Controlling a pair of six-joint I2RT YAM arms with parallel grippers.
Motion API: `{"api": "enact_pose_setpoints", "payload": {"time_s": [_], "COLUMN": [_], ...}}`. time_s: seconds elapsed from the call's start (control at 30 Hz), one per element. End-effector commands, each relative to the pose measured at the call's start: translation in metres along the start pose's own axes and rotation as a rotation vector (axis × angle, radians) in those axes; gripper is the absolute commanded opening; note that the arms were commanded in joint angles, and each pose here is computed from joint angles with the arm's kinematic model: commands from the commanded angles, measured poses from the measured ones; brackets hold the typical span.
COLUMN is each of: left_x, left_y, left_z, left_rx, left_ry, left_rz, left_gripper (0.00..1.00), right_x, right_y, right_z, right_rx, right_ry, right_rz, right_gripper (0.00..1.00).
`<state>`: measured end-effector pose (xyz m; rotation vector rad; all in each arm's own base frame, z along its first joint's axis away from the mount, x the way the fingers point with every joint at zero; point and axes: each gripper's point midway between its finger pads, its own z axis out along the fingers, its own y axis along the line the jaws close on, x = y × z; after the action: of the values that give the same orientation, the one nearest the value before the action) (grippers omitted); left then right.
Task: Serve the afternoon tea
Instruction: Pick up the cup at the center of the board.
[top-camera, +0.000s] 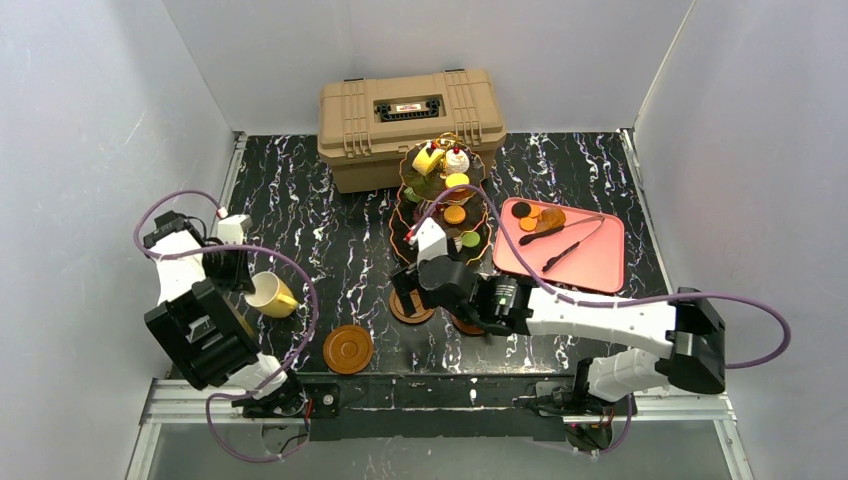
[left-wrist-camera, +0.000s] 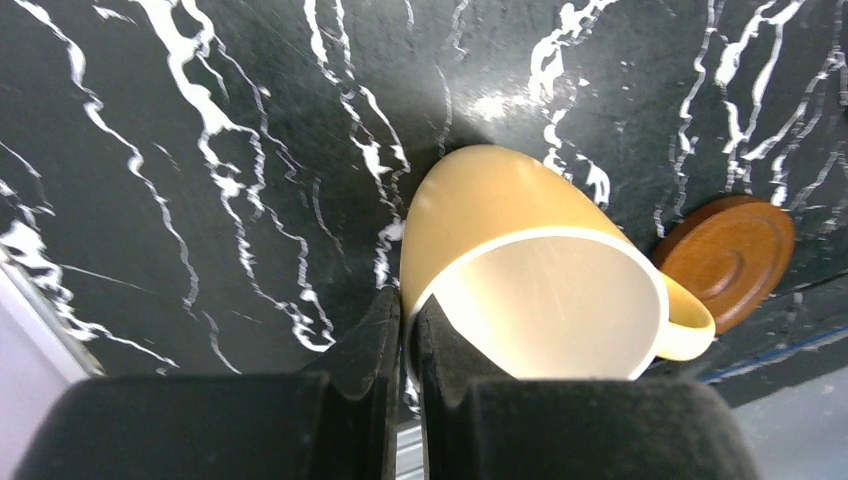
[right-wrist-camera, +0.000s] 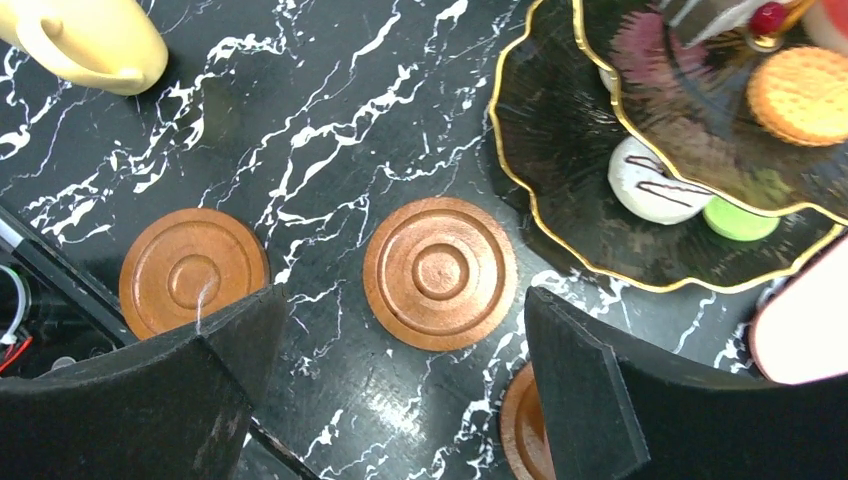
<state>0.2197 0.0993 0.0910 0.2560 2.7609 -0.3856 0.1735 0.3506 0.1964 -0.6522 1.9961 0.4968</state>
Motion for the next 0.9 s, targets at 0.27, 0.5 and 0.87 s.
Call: {"api": "enact_pose_setpoints", "payload": {"time_s": [0.27,0.5,0.87], "left_x": [-0.024,-0.04,-0.045], "left_y": [-0.115,-0.143,-0.159], "left_z": [-0.023,-0.029,-0.032], "left_rx": [0.102,0.114,0.073], "left_ry": [-0.109,-0.104,-0.105], "left_rz": [-0.031,0.014,0.127], "left_gripper": [0.0,0.0,0.0], "right_x": [-0.026,-0.025,-0.011], "right_y": [0.081,0.116,0.137], "right_z": [0.027,0.021,0.051], "right_rx": [-0.304,-0.439,-0.435], "right_ry": [-0.14,-0.188,-0.101], "right_rz": [-0.11,-0.23,-0.283], "right_gripper": [0.98,0.99,0.97]}}
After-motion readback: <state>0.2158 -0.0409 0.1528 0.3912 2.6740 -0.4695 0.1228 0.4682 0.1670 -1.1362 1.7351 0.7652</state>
